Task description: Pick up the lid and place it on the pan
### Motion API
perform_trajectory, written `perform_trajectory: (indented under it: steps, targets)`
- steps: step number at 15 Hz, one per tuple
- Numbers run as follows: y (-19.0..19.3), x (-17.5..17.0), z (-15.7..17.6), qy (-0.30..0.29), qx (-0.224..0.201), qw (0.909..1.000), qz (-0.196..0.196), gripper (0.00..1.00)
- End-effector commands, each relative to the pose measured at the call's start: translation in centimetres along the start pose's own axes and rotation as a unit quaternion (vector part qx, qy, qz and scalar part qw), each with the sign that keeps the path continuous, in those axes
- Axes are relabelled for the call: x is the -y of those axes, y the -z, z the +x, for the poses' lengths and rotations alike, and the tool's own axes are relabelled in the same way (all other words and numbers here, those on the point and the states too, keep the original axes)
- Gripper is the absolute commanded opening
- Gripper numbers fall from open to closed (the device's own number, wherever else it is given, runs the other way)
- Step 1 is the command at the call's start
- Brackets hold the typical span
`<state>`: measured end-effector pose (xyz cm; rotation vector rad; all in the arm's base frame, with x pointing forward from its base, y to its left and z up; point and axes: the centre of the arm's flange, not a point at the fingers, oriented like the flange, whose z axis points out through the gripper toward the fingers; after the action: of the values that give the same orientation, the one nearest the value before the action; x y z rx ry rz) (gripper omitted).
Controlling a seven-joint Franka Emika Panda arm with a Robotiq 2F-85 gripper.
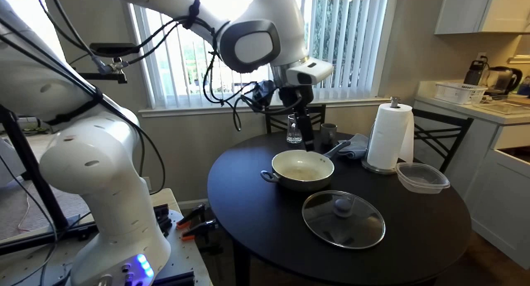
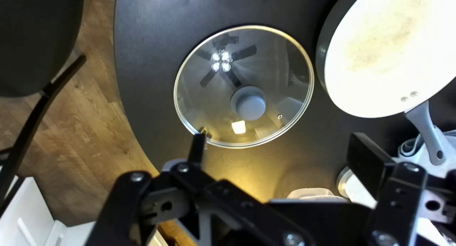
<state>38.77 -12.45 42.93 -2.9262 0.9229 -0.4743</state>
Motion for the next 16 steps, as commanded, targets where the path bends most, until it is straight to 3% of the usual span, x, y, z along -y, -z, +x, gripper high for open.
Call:
perform_trajectory:
  steps: [1, 4, 9, 11, 16]
  targets:
    - [-5.9, -2.6, 6.6, 0.077, 0.023, 0.9967, -0.010, 1.00]
    - [-10.0, -3.2, 8.4, 0.138, 0.052, 0.9891, -0.004, 1.00]
    - [-14.1, 1.7, 10.6, 0.212, 0.074, 0.9743, -0.016, 1.00]
    - [-15.9, 3.0, 11.0, 0.212, 0.084, 0.9729, -0.036, 1.00]
    - [-21.0, 2.6, 11.7, 0.175, 0.113, 0.9738, -0.091, 1.00]
